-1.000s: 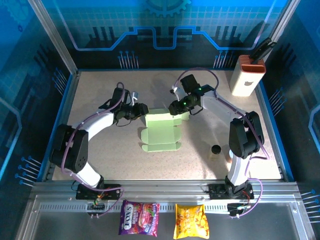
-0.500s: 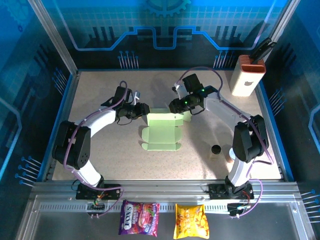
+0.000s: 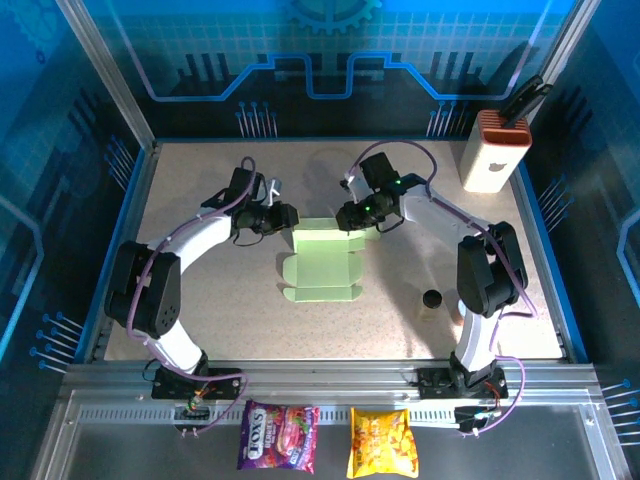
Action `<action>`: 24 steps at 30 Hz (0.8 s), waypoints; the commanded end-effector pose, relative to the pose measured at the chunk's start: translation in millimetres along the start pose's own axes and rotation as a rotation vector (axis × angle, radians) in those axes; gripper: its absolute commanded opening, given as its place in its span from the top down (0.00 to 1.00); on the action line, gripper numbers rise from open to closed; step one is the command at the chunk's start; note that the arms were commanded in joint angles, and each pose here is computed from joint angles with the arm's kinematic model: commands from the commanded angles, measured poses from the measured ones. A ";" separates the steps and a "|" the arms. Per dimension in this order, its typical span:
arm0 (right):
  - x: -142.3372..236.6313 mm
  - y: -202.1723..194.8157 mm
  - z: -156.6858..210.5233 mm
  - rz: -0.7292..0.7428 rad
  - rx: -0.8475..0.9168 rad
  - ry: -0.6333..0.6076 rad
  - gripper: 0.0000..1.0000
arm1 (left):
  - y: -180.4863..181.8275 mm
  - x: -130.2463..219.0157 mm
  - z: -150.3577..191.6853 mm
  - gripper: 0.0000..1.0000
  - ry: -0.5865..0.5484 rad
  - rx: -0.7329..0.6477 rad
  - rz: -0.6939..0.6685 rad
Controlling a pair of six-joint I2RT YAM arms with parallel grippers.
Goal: Fold the paper box
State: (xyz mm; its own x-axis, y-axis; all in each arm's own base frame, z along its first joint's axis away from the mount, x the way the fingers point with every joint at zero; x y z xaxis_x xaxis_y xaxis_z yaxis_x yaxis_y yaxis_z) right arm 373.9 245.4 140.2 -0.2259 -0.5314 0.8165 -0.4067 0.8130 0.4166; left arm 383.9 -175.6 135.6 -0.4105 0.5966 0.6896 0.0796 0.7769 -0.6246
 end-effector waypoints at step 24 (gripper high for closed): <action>39.0 8.3 1.6 0.058 -0.074 -0.108 0.52 | 21.7 -16.9 36.4 0.79 0.113 0.011 -0.057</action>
State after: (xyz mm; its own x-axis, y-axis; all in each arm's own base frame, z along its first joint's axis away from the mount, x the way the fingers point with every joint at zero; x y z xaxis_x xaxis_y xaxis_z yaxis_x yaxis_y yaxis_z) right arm 363.0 237.4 162.1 -0.2921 -0.5108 0.8086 -0.3636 0.8412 0.4001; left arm 379.4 -179.1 120.7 -0.3760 0.5992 0.7068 0.0876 0.7823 -0.6167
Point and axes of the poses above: each hand's point on the last joint's axis, 136 mm out from that joint toward the fingers, its own x axis back along the fingers, its own y axis along the line the jaws close on, z = x × y, the point moved 2 cm from there along x, back along the fingers, and after that the axes turned 3 degrees about -x, right-handed, at the moved point
